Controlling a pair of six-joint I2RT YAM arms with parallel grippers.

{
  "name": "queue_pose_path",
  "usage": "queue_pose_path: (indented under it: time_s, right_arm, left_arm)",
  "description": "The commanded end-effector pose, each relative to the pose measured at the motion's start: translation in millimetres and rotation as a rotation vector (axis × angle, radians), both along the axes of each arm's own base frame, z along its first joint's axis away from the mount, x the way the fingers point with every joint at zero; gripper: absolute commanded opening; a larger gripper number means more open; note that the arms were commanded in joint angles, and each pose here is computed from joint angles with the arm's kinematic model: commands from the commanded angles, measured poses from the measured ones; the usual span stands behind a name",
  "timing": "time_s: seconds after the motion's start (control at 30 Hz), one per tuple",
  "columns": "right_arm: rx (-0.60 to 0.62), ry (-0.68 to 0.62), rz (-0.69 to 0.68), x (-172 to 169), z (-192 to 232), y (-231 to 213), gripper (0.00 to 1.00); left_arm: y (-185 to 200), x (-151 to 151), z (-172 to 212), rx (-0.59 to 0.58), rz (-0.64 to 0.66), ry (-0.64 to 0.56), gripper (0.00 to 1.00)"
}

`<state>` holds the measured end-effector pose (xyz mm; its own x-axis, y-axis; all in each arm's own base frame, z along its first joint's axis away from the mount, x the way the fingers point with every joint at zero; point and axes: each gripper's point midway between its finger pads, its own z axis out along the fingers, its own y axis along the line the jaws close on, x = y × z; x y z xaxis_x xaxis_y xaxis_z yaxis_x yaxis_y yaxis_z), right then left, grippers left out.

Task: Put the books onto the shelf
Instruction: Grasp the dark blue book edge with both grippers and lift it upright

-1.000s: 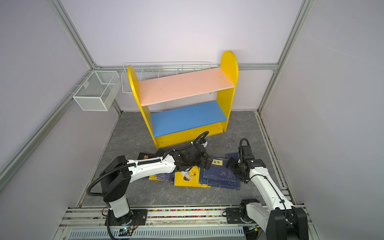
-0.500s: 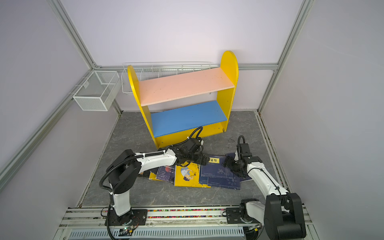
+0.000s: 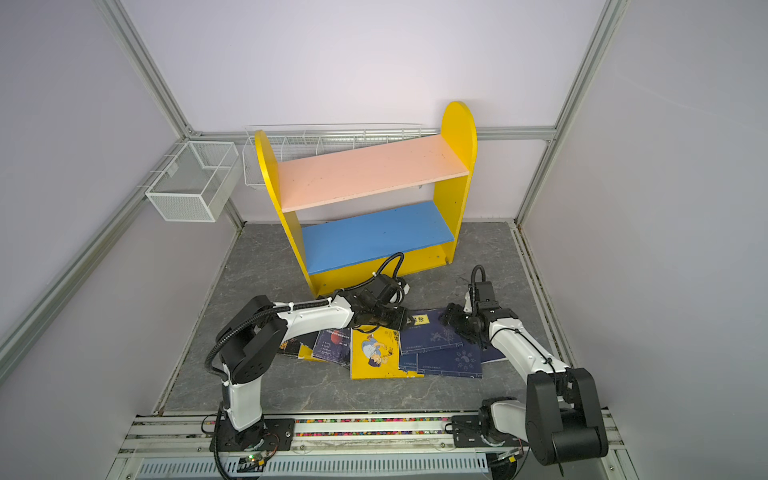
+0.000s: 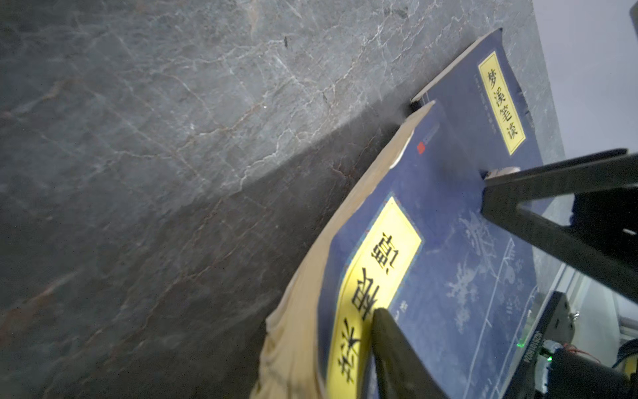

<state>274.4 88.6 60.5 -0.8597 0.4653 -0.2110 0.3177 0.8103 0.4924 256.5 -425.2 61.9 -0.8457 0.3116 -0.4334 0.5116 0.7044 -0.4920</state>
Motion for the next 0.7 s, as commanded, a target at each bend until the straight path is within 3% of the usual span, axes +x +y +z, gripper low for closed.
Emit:
queue_pose_path:
  time_s: [0.0,0.1,0.23,0.4,0.67]
  right_arm:
    - [0.023,-0.038,-0.002,9.8,12.6,5.7,0.77]
    - [0.02,-0.052,0.001,10.5,18.9,5.7,0.77]
    - [0.023,-0.1,0.005,12.7,38.5,5.7,0.78]
    - [0.041,-0.197,0.013,13.2,73.2,7.0,0.79]
    - [0.252,-0.357,0.142,16.0,120.6,51.4,0.79]
  left_arm:
    - [5.9,-1.8,-1.2,0.016,-0.002,0.014,0.17]
    - [7.6,6.8,9.6,-0.015,0.033,-0.005,0.0]
    - [10.5,20.2,41.2,-0.097,0.087,-0.042,0.0]
    - [22.0,35.9,107.6,-0.295,0.149,-0.124,0.0]
    - [57.4,51.7,181.7,-0.628,0.333,-0.188,0.0]
